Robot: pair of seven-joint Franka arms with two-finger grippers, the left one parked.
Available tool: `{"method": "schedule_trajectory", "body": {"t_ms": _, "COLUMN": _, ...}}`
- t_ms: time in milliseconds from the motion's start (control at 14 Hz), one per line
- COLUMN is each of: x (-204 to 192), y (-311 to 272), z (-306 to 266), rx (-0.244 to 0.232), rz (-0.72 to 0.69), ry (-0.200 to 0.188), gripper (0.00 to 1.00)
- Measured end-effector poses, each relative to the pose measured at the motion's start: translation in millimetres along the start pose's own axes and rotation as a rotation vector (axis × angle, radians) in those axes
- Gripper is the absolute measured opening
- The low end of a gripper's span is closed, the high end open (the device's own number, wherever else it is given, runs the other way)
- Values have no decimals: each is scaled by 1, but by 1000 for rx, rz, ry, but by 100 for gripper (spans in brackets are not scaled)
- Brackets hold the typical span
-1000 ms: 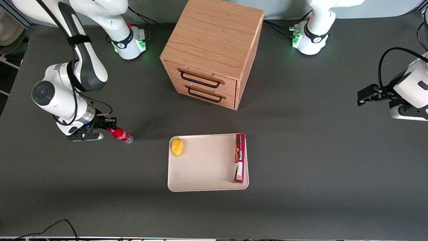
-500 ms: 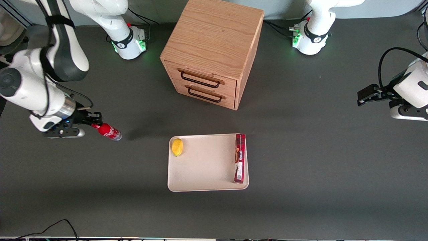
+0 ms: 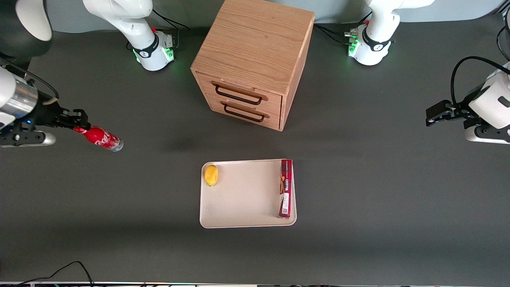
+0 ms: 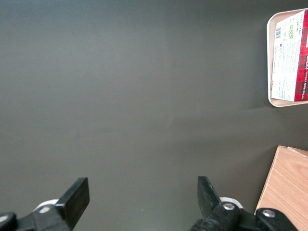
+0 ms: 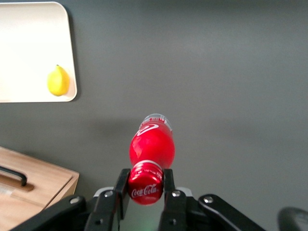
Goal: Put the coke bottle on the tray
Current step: 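Carry the bottle over the cream tray beside the lemon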
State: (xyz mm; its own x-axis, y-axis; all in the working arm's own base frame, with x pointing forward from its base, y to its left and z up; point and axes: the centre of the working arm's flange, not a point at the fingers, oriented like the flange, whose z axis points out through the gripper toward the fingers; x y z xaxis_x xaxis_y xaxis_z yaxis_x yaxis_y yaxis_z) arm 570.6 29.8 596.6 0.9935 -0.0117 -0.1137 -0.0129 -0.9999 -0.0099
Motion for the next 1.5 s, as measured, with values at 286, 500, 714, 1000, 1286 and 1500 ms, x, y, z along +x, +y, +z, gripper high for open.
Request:
{"method": "schedule_trajectory", "body": {"t_ms": 286, "x": 40, "y": -25, "z": 13, "rx": 14, "rz": 68, "ry": -17, "gripper": 31}}
{"method": "schedule_trajectory", "body": {"t_ms": 500, "x": 76, "y": -95, "z": 47, "rx": -5, "rz": 106, "ry": -35, "gripper": 31}}
{"method": "schedule_trajectory", "body": {"t_ms": 714, "x": 105, "y": -177, "z": 90, "rx": -35, "rz": 150, "ry": 3, "gripper": 31}}
{"method": "schedule_trajectory", "body": {"t_ms": 1000, "x": 136, "y": -258, "z": 152, "rx": -58, "rz": 211, "ry": 160, "gripper": 31}}
{"method": "schedule_trajectory", "body": {"t_ms": 1286, "x": 149, "y": -311, "z": 208, "rx": -44, "rz": 213, "ry": 265, "gripper": 31}}
{"method": "schedule_trajectory", "body": {"t_ms": 1500, "x": 157, "y": -313, "z": 231, "rx": -43, "rz": 210, "ry": 271, "gripper": 31}}
